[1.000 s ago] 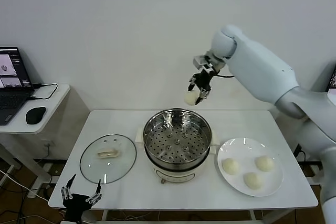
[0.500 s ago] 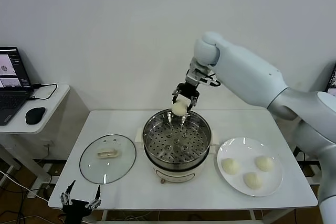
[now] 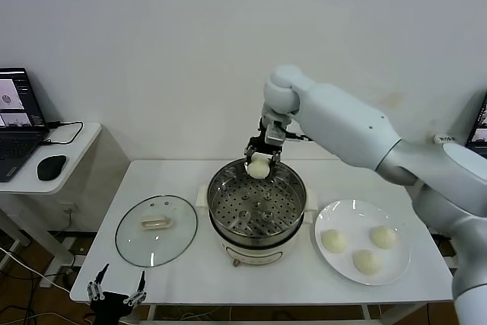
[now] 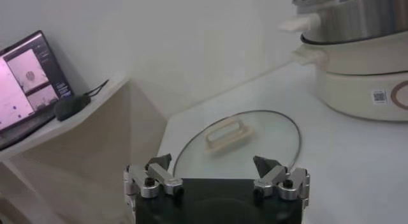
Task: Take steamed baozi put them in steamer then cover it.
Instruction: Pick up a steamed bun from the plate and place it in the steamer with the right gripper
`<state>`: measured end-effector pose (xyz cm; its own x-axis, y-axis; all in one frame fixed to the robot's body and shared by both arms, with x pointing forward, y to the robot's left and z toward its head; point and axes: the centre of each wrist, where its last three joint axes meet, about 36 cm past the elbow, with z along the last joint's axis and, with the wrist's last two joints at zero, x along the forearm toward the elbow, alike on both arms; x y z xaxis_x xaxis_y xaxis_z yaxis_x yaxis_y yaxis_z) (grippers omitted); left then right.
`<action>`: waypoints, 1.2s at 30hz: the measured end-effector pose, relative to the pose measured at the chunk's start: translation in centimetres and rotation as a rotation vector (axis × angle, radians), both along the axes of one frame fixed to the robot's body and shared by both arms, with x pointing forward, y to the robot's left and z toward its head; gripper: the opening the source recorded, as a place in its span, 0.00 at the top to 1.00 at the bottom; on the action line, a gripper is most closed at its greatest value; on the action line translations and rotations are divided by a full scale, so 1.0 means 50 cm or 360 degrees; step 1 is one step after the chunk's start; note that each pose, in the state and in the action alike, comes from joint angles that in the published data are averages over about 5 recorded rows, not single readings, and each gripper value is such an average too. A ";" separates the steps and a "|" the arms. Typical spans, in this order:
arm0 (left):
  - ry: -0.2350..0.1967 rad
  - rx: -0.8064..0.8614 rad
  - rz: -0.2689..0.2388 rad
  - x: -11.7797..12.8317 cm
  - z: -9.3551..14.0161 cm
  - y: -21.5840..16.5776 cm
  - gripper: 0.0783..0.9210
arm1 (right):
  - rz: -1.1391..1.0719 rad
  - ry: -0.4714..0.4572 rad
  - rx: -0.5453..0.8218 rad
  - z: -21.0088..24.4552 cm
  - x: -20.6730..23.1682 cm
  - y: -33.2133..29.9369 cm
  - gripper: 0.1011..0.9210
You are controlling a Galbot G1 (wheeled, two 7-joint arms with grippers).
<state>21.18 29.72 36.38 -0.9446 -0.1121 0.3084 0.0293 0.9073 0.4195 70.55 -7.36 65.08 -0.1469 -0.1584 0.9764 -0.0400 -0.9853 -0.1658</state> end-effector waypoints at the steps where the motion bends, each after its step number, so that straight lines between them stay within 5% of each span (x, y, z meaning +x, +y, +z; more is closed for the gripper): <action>1: 0.0002 -0.0001 0.0000 0.000 -0.001 0.000 0.12 | 0.0005 -0.0001 -0.0001 -0.007 0.000 0.001 0.40; 26: 0.0024 -0.0009 0.0004 0.007 -0.019 0.007 0.12 | 0.0002 -0.0035 0.0056 -0.133 0.000 0.033 0.40; 36: 0.0025 -0.0011 0.0003 0.006 -0.019 0.007 0.12 | -0.0080 -0.0078 0.0058 -0.117 -0.002 0.029 0.15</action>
<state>21.46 30.07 35.45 -0.9394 -0.1118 0.3241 0.0342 0.9101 0.4129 70.45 -5.93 59.24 -0.2031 -0.1848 0.9616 -0.0802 -0.9756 -0.2044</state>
